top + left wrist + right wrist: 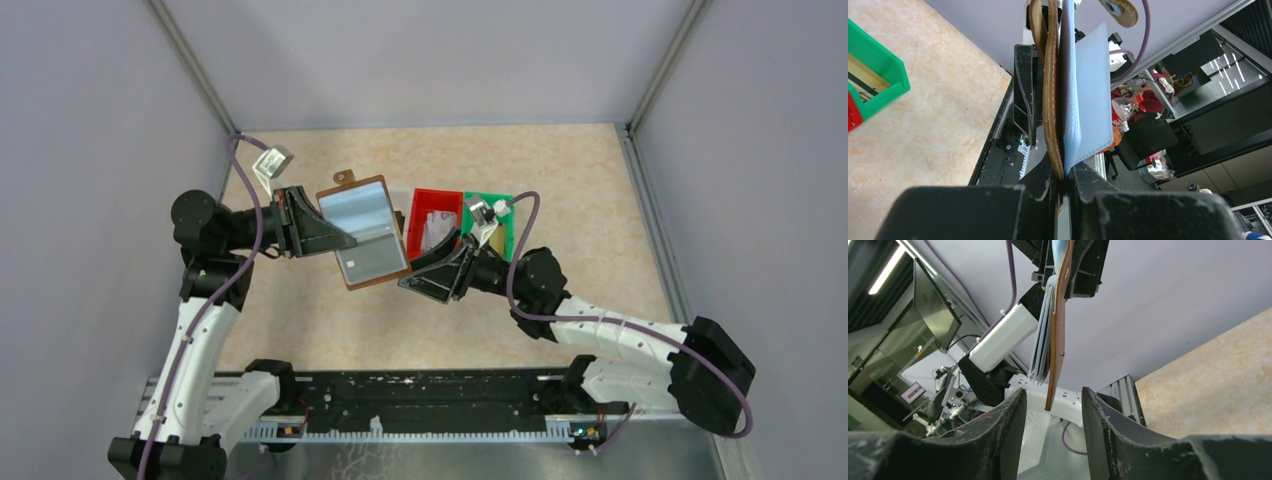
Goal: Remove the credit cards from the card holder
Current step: Open the card holder.
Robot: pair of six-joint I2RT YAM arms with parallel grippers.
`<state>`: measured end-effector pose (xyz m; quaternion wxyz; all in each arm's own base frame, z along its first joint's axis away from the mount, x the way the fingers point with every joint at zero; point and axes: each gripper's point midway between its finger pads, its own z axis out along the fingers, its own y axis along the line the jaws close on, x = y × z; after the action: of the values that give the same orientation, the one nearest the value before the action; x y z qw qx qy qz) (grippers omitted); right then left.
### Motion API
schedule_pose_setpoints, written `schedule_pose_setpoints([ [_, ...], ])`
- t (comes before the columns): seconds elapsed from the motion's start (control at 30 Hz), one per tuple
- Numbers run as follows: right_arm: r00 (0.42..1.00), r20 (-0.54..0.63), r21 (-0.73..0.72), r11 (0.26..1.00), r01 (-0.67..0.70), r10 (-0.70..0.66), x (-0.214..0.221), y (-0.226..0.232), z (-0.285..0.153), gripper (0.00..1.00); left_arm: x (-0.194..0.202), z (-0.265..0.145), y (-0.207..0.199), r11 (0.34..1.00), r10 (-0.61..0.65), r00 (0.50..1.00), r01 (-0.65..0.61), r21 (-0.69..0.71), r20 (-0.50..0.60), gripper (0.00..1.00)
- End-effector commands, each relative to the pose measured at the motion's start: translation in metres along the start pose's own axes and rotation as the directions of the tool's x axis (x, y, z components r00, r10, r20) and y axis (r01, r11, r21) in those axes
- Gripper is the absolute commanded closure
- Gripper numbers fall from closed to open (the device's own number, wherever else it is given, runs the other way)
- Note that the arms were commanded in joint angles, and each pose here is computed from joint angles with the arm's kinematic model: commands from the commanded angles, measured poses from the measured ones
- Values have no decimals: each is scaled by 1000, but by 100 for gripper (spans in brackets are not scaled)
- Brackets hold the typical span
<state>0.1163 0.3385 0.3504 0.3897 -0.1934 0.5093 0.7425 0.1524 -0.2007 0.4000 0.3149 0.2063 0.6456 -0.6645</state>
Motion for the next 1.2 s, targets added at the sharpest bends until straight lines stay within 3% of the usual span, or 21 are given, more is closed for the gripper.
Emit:
schedule_pose_setpoints([
  [0.0,996,72,-67,997,47,-43,-26,20,10,58,-4,0,-17,998,66,998,-66,25,-1,100],
  [0.23,994,105,-12,1000,22,-20,-31,6,8,67,-4,-1,-19,997,69,998,-69,30,-5,100],
  [0.43,997,66,-127,990,59,-51,-27,31,6,51,-4,-1,-19,997,68,998,-68,32,-8,100],
  [0.6,996,63,-136,988,74,-66,-30,35,8,49,-5,-1,-20,997,67,998,-67,32,-7,100],
  [0.9,995,82,-99,993,67,-59,-34,25,15,71,-6,-1,-25,997,67,998,-67,36,-8,100],
  [1.17,992,99,-72,993,89,-82,-38,24,13,74,-9,-1,-30,998,48,999,-48,34,-18,100],
])
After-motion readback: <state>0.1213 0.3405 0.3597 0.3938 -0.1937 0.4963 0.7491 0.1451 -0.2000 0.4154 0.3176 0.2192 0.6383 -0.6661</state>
